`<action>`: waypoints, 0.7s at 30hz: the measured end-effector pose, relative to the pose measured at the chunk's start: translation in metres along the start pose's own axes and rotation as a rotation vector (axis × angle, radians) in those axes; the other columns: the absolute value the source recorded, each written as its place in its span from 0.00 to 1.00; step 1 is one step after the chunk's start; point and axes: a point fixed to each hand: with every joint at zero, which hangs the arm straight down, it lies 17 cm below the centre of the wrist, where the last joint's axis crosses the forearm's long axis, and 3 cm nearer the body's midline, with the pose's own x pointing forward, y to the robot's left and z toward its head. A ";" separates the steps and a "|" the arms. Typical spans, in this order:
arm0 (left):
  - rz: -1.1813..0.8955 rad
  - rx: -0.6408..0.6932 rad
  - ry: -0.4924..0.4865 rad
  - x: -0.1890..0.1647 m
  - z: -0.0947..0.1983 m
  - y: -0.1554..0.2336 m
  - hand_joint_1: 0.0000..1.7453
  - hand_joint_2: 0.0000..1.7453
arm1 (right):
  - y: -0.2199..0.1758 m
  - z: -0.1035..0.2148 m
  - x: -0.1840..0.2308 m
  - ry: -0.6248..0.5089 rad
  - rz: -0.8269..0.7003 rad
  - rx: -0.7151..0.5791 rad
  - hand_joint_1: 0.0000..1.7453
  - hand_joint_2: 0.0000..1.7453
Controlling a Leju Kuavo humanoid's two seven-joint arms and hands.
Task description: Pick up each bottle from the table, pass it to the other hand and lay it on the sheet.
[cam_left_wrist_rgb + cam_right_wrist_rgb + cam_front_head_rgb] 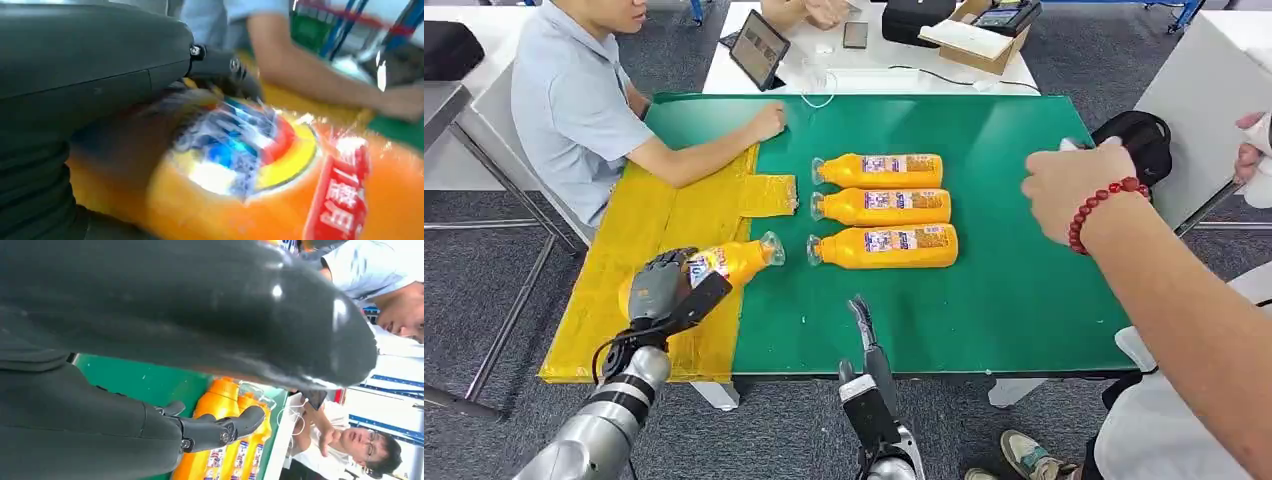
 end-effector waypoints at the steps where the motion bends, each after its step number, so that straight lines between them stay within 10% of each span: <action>1: 0.020 -0.027 -0.003 0.000 0.002 -0.006 0.00 1.00 | 0.000 0.000 0.000 0.000 0.001 0.001 0.00 0.00; 9: 0.454 -0.255 -0.137 0.046 0.021 -0.041 0.00 1.00 | 0.006 0.002 0.001 -0.008 0.002 0.031 0.00 0.00; 21: 0.535 -0.201 -0.247 0.068 0.052 -0.033 0.00 1.00 | 0.003 0.002 0.001 -0.018 0.043 0.020 0.00 0.00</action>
